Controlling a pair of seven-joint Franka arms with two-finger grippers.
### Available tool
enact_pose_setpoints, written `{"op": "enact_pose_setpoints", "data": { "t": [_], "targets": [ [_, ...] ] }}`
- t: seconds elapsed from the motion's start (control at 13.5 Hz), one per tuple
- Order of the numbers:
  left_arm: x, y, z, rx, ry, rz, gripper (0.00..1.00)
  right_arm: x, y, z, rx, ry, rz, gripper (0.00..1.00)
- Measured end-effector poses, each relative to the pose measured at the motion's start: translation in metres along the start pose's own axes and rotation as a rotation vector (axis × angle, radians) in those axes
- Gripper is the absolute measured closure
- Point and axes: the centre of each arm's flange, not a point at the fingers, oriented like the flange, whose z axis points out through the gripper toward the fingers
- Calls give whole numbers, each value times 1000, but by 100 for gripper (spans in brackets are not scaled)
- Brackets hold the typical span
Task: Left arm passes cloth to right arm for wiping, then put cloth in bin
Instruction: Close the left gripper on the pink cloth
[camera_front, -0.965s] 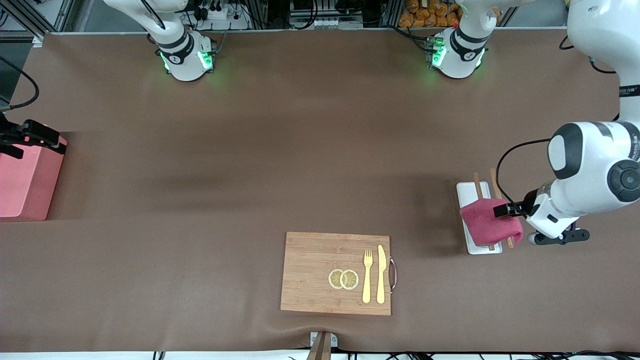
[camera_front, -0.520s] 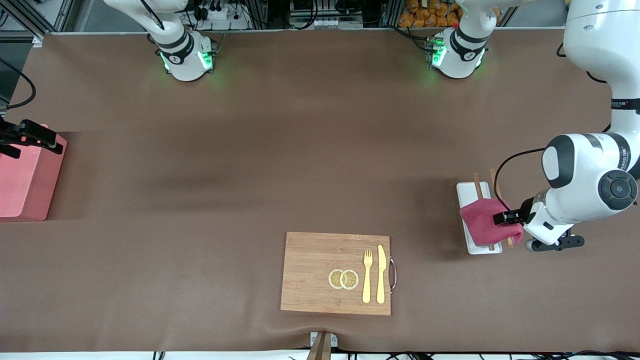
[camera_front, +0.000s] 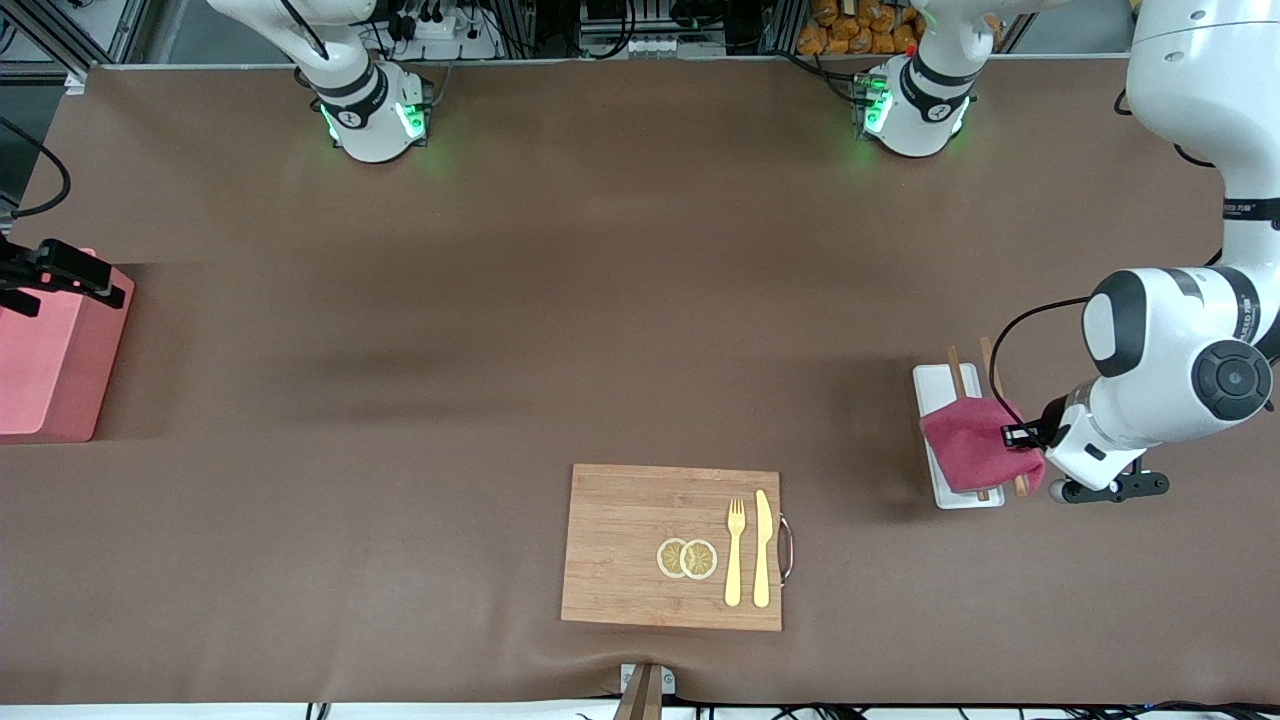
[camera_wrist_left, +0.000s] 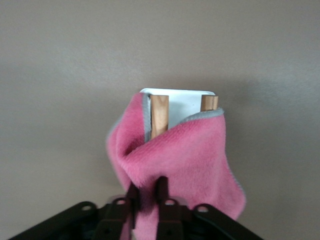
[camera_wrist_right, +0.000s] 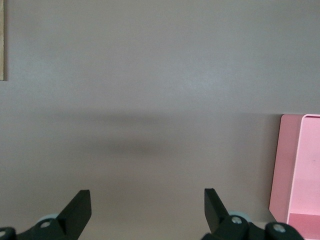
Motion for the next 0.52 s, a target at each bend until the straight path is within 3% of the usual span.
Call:
{"op": "enact_pose_setpoints", "data": {
  "t": [0.07,0.15,0.52],
  "targets": [
    [1,2,-2,9,6,10,95,0,0,1,1,-4,0,0],
    [2,2,-4,13,13,17,97,0,0,3,3,-13,0,0],
    [0,38,-54,-14,93,104,97,3,0,14,10,-44,1,0]
  ]
}}
